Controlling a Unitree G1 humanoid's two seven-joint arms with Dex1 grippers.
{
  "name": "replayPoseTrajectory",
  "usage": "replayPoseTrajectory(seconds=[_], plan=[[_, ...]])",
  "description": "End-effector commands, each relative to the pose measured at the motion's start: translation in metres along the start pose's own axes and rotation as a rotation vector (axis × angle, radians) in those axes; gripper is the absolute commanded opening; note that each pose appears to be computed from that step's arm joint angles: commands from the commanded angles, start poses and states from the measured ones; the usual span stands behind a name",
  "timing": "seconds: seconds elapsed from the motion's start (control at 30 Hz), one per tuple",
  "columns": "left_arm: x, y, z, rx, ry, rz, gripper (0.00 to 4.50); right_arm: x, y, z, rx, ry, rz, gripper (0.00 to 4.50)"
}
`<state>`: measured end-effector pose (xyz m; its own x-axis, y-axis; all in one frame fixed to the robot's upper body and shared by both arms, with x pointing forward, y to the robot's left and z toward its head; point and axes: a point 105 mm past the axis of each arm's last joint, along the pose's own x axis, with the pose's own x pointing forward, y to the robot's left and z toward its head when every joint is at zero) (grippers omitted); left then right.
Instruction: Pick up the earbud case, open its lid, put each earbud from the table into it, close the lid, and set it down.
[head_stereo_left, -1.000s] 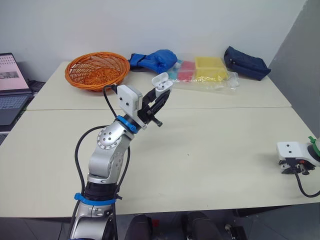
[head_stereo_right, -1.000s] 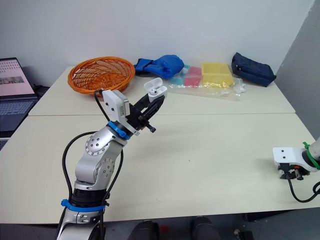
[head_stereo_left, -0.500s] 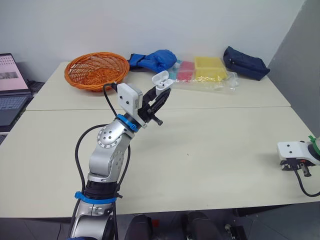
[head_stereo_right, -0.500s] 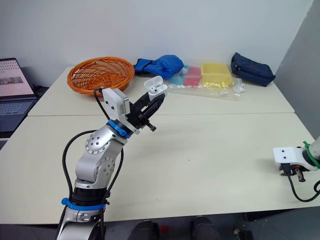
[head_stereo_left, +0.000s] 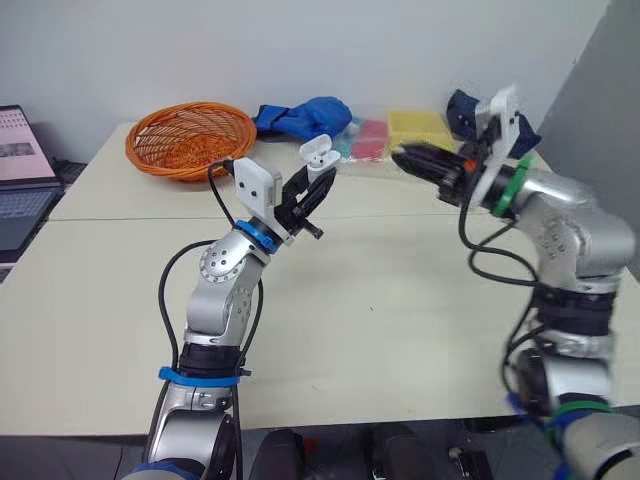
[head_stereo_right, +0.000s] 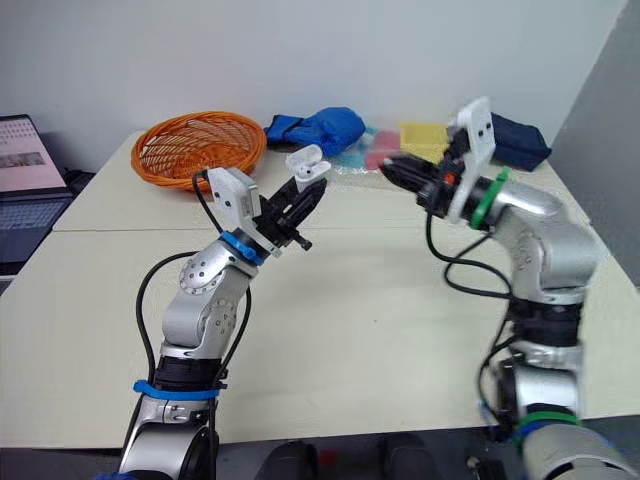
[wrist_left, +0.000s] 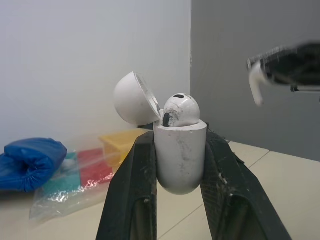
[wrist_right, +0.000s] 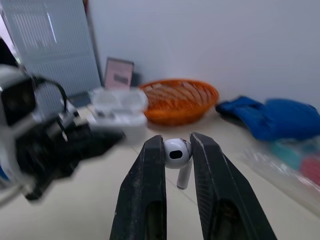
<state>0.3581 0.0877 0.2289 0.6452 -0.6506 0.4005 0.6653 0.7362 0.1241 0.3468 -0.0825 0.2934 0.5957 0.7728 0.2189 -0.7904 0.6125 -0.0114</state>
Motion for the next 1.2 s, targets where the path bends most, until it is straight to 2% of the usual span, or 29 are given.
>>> replayPoseTrajectory(seconds=[0.03,0.4,0.7,1.2], plan=[[0.004,-0.007,0.014,-0.005,-0.06,-0.051,0.76,-0.006,0.006,0.025,0.002,-0.112,-0.059,0.37],[0.008,-0.028,0.013,-0.032,-0.068,-0.159,0.76,0.009,0.025,0.018,0.033,-0.115,-0.057,0.37],[0.008,-0.035,0.017,-0.036,-0.072,-0.199,0.76,0.014,0.037,0.004,0.06,-0.048,0.002,0.37],[0.009,-0.039,0.021,-0.044,-0.084,-0.204,0.76,0.01,0.035,-0.008,0.03,0.008,-0.015,0.37]])
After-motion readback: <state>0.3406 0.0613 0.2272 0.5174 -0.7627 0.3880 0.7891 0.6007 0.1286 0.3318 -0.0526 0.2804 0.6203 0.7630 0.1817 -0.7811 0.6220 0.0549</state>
